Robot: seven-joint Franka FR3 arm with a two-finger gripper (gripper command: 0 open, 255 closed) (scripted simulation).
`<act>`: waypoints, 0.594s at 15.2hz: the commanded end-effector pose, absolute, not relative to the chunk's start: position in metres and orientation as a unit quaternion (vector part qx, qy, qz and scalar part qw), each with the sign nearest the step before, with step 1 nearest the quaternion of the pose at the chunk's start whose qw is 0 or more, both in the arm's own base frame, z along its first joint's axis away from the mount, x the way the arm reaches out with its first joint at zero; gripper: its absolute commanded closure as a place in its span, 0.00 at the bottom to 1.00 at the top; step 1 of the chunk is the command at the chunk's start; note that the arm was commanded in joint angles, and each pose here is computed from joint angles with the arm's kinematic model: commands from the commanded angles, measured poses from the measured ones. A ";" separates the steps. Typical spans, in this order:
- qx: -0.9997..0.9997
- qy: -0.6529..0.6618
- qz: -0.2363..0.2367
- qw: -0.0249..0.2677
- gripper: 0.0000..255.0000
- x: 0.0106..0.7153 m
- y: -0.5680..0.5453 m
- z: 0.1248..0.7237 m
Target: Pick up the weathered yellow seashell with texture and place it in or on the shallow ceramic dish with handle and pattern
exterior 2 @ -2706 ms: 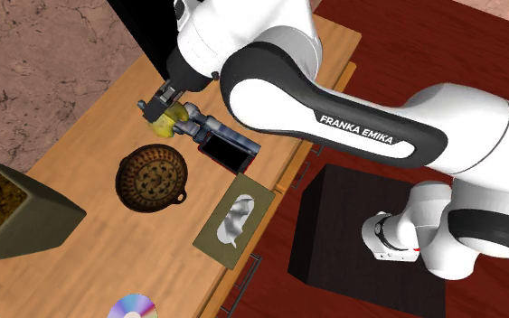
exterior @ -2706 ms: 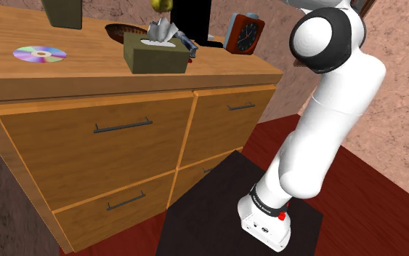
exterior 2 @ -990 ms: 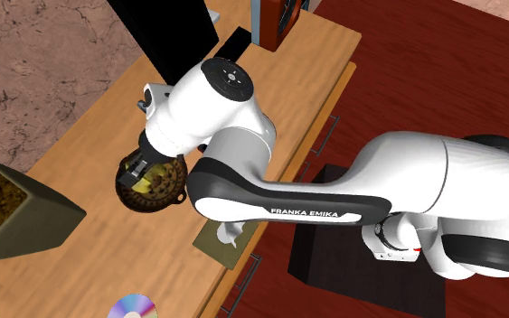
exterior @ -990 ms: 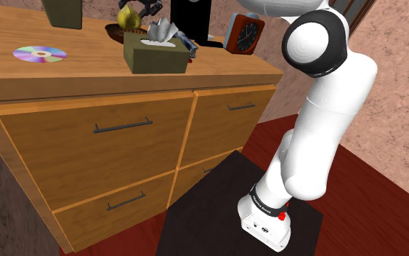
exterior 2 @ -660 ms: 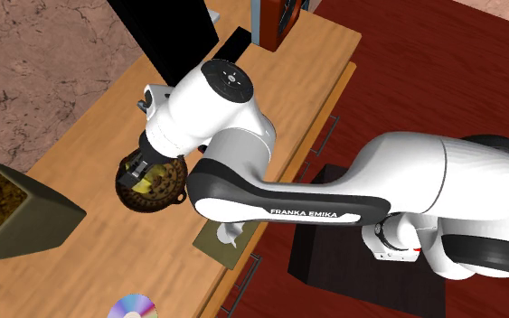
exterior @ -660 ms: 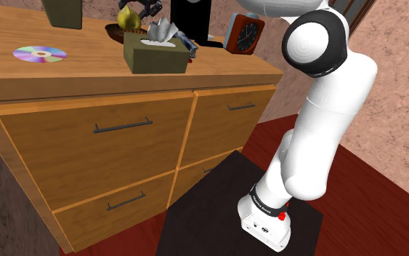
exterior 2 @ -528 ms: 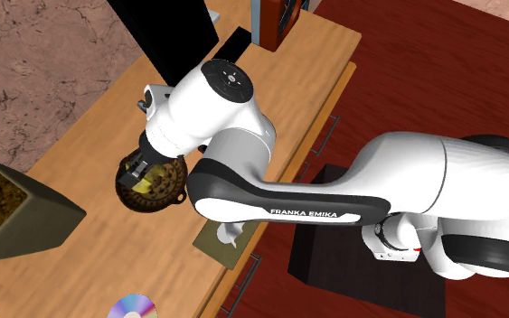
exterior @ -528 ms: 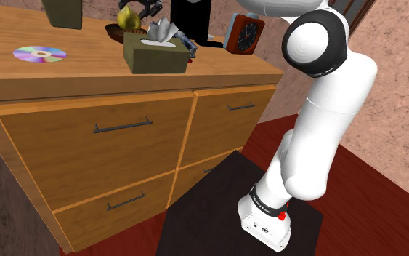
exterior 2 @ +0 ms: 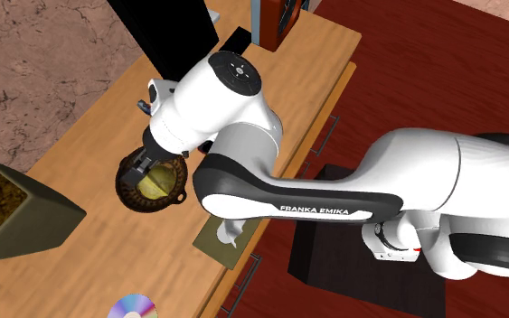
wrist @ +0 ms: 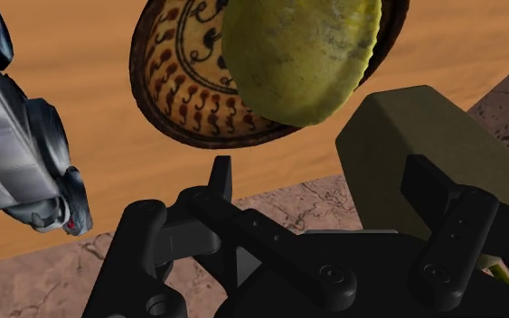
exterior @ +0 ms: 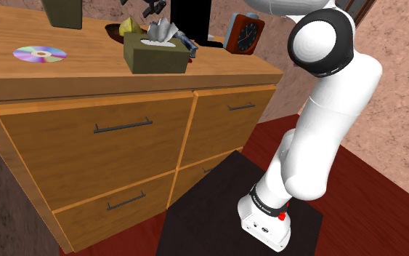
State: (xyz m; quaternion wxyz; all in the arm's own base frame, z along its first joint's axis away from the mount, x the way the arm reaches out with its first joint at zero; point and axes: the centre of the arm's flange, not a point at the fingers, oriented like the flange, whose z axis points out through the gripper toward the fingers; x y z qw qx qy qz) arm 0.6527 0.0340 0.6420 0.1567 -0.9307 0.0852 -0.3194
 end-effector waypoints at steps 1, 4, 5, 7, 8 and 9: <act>-0.931 0.085 -0.320 0.157 0.00 0.638 0.030 0.661; -0.931 0.085 -0.320 0.157 0.00 0.631 0.027 0.669; -0.931 0.085 -0.320 0.157 0.00 0.631 0.027 0.669; -0.931 0.085 -0.320 0.157 0.00 0.631 0.027 0.669; -0.931 0.085 -0.320 0.157 0.00 0.631 0.027 0.669; -0.931 0.085 -0.320 0.157 0.00 0.631 0.027 0.669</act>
